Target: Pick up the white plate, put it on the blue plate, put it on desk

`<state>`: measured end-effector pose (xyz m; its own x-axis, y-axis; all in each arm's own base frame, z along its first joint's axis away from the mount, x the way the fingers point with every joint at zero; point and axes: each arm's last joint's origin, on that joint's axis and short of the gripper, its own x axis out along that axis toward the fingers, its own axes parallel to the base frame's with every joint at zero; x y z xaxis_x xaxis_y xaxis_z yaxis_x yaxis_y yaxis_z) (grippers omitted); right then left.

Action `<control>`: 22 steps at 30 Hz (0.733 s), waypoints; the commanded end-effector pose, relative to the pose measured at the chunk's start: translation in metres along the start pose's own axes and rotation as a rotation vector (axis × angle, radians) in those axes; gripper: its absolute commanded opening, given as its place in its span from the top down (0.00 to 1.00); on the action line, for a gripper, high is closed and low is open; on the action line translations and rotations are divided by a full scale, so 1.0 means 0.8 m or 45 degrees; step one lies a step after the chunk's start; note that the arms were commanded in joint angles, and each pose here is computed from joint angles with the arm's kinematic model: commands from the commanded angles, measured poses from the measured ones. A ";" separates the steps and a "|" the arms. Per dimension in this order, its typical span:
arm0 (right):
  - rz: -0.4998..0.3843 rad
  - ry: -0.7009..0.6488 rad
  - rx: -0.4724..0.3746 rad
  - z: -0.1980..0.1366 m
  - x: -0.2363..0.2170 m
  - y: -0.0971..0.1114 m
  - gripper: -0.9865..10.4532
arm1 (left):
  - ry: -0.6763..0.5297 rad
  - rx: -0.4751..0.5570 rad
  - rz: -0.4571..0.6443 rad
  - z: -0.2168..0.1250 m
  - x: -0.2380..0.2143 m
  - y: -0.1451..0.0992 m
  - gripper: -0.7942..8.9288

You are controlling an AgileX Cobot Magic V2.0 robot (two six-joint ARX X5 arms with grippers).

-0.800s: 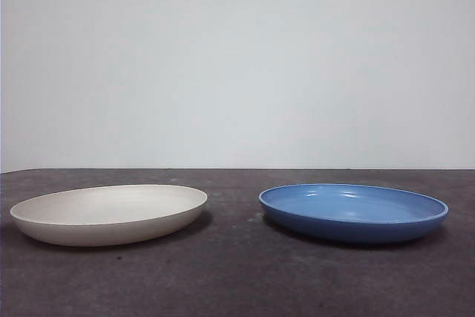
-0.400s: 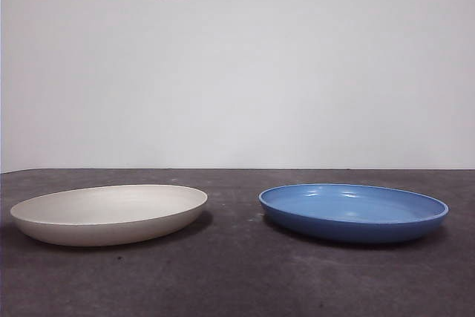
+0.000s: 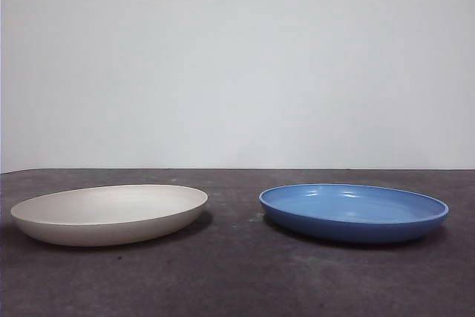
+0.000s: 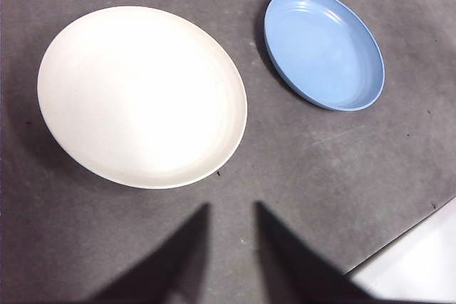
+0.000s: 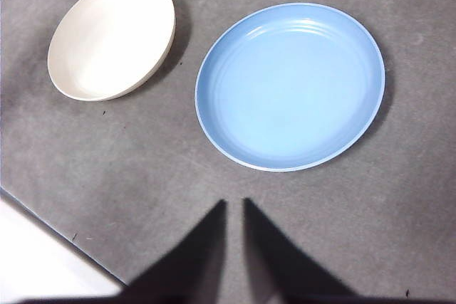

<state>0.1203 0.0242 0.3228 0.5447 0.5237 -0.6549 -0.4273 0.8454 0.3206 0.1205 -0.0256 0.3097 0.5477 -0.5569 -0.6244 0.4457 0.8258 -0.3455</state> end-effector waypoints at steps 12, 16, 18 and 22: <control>0.006 -0.021 -0.001 0.006 -0.003 0.002 0.58 | -0.022 -0.005 0.011 0.010 0.001 0.000 0.47; 0.006 -0.021 0.001 0.006 -0.003 0.002 0.58 | -0.047 -0.043 0.045 0.023 0.011 0.008 0.47; 0.006 -0.021 0.002 0.006 -0.003 0.002 0.58 | -0.039 -0.077 0.079 0.032 0.019 0.013 0.47; 0.006 -0.021 0.002 0.006 -0.003 0.002 0.58 | 0.018 -0.115 0.174 0.053 0.036 0.027 0.47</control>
<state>0.1204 0.0242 0.3228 0.5447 0.5237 -0.6549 -0.4242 0.8458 0.3235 0.1691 -0.0268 0.3097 0.5783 -0.4482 -0.6816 0.3133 0.8935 -0.3217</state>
